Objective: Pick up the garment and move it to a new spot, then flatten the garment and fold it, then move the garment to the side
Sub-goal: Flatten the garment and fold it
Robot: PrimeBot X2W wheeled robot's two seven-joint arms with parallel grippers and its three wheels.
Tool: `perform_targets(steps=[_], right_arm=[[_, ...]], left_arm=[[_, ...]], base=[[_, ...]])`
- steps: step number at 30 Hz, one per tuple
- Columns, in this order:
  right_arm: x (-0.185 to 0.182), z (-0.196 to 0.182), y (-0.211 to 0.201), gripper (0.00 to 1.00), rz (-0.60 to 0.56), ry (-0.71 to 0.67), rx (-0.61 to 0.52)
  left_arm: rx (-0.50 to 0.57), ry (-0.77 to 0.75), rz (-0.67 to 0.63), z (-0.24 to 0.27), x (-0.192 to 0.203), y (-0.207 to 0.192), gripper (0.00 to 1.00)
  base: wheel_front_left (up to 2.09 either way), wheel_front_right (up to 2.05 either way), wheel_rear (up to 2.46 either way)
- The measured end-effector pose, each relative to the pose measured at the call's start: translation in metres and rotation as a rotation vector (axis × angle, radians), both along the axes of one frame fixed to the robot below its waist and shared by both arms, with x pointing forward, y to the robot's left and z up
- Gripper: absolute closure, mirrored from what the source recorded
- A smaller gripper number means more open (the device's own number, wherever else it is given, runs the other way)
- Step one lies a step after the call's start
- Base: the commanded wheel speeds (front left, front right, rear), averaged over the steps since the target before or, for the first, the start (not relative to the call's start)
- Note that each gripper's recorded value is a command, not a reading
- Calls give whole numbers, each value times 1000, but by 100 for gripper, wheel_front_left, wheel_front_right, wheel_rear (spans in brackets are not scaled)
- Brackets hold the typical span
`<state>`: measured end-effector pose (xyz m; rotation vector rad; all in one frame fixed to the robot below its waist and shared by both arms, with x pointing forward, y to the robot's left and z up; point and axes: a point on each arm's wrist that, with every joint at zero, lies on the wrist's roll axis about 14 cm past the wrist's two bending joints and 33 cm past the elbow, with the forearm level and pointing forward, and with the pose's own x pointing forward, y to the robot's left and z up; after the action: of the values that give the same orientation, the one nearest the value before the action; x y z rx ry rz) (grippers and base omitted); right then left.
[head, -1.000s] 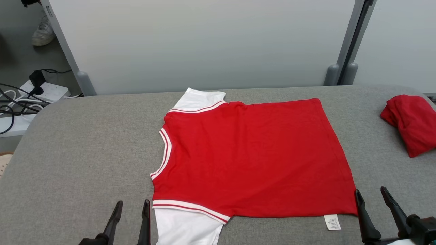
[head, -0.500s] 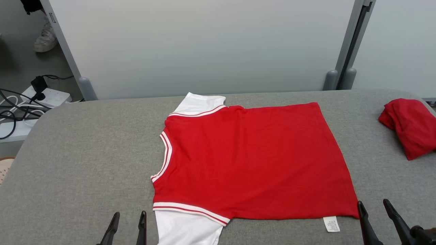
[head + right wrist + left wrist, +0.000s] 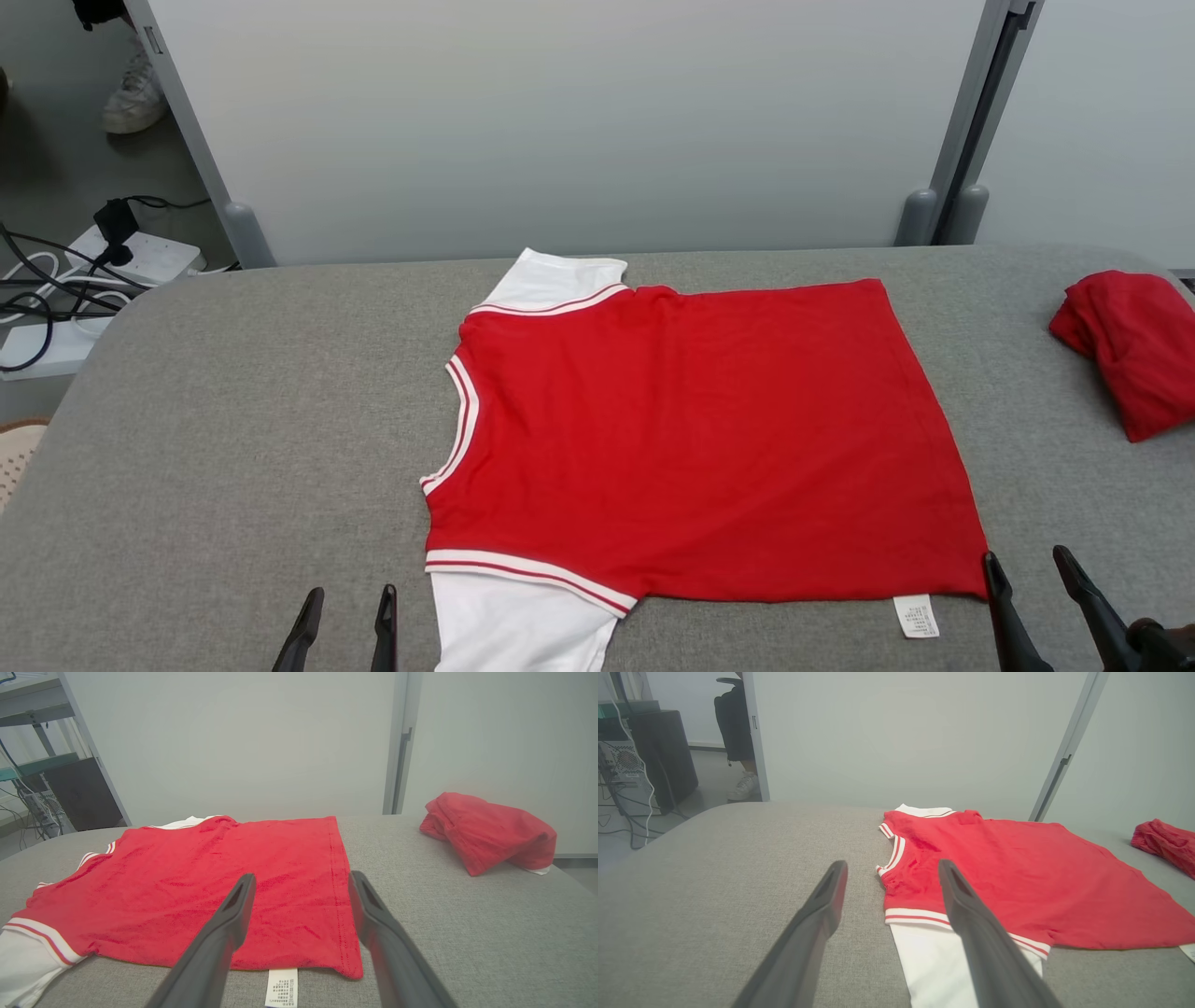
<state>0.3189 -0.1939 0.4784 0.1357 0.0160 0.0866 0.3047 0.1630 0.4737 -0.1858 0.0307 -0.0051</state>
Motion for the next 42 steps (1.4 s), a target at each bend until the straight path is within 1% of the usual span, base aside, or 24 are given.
perform_targets(steps=[14,17,20,28,31,36,42], right_arm=[[2,-3,4,0,12,10,0],[3,-4,3,0,12,13,-1],[3,-4,3,0,11,15,-2],[2,-8,-1,0,5,30,-11],[2,-10,-2,0,4,36,-12],[2,-12,-5,0,1,46,-19],[1,-14,-8,0,-4,52,-26]], left_arm=[[-1,15,-18,-5,-2,-4,0],[-38,87,-79,-27,-9,-20,0],[-54,225,-127,-58,-21,-34,0],[-77,451,-168,-100,-38,-48,0],[-82,477,-183,-104,-34,-52,0],[-61,493,-173,-109,-25,-52,0],[-60,521,-182,-115,-24,-58,0]], base=[[0,0,0],[0,0,0],[0,0,0],[0,0,0],[0,0,0],[0,0,0],[0,0,0]])
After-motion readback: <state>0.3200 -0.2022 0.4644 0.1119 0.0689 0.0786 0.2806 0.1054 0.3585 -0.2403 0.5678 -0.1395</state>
